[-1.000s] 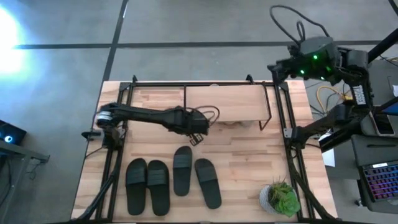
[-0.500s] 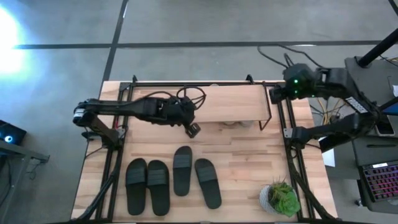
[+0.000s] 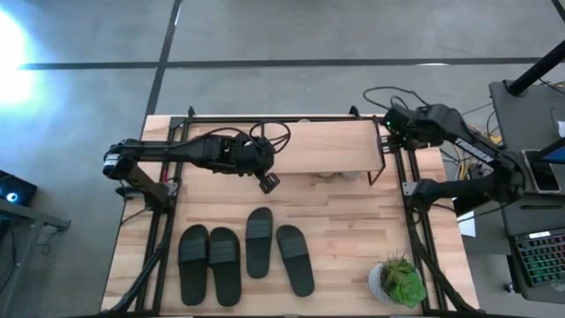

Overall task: Pick and place slides into the shelf
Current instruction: Adjust the shelf on the table

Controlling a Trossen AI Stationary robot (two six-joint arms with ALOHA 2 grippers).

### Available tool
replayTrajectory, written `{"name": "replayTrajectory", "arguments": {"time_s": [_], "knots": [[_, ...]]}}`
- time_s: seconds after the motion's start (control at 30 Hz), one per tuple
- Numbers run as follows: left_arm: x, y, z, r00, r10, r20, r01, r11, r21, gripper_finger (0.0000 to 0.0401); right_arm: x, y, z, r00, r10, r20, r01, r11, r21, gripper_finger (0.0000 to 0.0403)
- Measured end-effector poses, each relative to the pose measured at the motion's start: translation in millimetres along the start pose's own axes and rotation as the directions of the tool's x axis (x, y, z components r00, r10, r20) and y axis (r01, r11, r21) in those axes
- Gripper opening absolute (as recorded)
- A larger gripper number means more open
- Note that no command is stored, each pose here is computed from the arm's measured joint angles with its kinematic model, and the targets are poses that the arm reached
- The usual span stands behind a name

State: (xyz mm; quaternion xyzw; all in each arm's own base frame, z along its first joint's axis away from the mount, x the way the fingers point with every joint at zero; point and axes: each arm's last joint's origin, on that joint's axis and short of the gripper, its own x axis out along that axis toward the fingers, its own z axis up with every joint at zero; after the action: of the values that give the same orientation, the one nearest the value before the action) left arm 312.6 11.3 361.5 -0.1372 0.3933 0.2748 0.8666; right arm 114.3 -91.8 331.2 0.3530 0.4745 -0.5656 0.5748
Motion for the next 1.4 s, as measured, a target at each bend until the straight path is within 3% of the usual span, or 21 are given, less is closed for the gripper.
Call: {"name": "replayTrajectory", "arguments": {"time_s": [0.17,0.43,0.5,0.7,0.8,0.97,1.4], "knots": [[1.1,-0.6,-1.1,1.0,-0.001,-0.002,0.001,1.0,0.004,0.0,20.0,-1.4,-2.7,0.997,-0.055,-0.046,0.054,0.998,-0.015,0.0186],[4.7,-0.4,-3.8,1.0,0.007,-0.011,-0.007,1.0,0.025,0.0,28.4,5.2,1.6,1.0,0.009,0.027,-0.008,1.0,-0.013,0.0035],[7.4,-0.3,-6.2,1.0,0.012,-0.02,-0.011,1.0,0.028,0.0,30.6,6.9,2.4,0.999,0.02,0.027,-0.019,1.0,-0.023,0.0016],[16.9,0.4,-15.5,0.998,0.029,-0.057,-0.028,0.999,0.018,0.0,45.2,13.8,3.0,0.998,0.017,-0.059,-0.021,0.998,-0.062,0.0012],[18.2,0.4,-16.5,0.998,0.028,-0.061,-0.027,0.999,0.018,0.0,50.1,19.0,9.1,1.0,-0.006,-0.01,0.005,0.998,-0.061,0.0012],[18.3,0.2,-16.4,0.998,0.025,-0.061,-0.024,1.0,0.013,0.0,45.8,31.8,28.9,0.997,0.053,0.065,-0.048,0.996,-0.077,0.0012],[18.3,0.2,-16.5,0.998,0.024,-0.061,-0.025,1.0,-0.009,0.0,42.7,71.5,73.8,0.997,0.067,0.048,-0.057,0.981,-0.187,0.0012]]}}
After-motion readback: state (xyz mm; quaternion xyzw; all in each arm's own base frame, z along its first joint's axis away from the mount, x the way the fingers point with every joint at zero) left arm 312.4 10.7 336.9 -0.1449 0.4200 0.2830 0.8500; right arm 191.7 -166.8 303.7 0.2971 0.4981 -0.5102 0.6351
